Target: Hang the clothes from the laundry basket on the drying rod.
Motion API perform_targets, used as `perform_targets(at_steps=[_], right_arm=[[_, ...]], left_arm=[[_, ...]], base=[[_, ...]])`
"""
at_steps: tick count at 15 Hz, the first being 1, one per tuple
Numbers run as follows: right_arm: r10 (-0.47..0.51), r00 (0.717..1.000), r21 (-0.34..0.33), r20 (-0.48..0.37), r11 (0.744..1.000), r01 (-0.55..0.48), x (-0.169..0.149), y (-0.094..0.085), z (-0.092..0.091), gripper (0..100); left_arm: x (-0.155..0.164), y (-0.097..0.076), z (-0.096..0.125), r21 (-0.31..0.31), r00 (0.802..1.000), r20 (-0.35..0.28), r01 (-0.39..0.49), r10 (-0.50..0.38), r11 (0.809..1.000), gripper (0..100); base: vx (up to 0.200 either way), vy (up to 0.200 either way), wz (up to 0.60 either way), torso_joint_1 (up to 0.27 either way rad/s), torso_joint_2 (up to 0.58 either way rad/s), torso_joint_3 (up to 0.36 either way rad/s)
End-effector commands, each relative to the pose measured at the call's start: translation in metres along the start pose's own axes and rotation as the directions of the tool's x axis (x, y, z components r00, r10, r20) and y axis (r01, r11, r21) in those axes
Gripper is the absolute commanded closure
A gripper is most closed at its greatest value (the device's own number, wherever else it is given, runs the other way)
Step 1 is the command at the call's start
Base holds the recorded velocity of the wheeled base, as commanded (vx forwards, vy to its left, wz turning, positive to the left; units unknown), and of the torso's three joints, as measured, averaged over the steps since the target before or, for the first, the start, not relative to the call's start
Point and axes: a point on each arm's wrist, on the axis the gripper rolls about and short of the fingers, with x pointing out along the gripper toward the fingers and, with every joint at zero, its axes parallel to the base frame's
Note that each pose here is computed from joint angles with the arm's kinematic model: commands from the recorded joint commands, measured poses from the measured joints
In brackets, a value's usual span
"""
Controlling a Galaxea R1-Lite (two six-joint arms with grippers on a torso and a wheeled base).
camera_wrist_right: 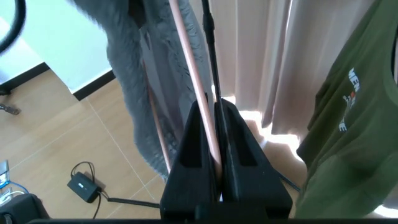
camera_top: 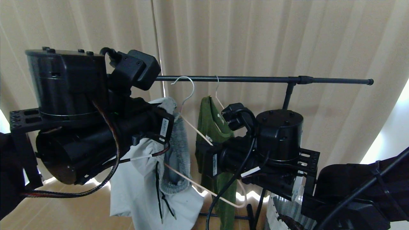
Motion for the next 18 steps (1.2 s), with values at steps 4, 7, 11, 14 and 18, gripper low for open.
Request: perform_targets(at_steps=[4, 7, 11, 14, 18], right_arm=[[0.018, 0.999, -0.001, 0.042, 1.0, -0.018, -0.013, 0.003, 0.013, 100], [0.028, 0.997, -0.004, 0.066, 1.0, -0.028, -0.023, 0.005, 0.021, 100], [0.027, 0.997, -0.04, 0.072, 0.999, -0.024, -0.032, 0.004, 0.023, 100], [0.03, 0.996, -0.064, 0.084, 0.998, -0.025, -0.035, 0.005, 0.026, 100], [0.032, 0.995, -0.139, 0.093, 0.99, -0.018, -0.041, 0.004, 0.029, 100]], left_arm=[[-0.013, 0.005, -0.006, 0.003, 1.0, 0.003, 0.029, -0.029, 1.0, 100], [-0.015, 0.005, -0.008, 0.007, 0.999, -0.004, 0.032, -0.032, 0.999, 100], [-0.017, 0.006, -0.007, 0.005, 0.999, 0.002, 0.032, -0.032, 0.999, 0], [-0.025, 0.009, -0.01, 0.007, 0.999, 0.005, 0.035, -0.035, 0.999, 0], [-0.047, 0.013, -0.021, 0.039, 0.993, 0.02, 0.114, -0.114, 0.993, 0]], base=[[0.0, 0.0, 0.0, 0.0, 0.0, 0.0], [0.0, 0.0, 0.0, 0.0, 0.0, 0.0], [0.0, 0.0, 0.0, 0.0, 0.0, 0.0], [0.0, 0.0, 0.0, 0.0, 0.0, 0.0], [0.0, 0.0, 0.0, 0.0, 0.0, 0.0]])
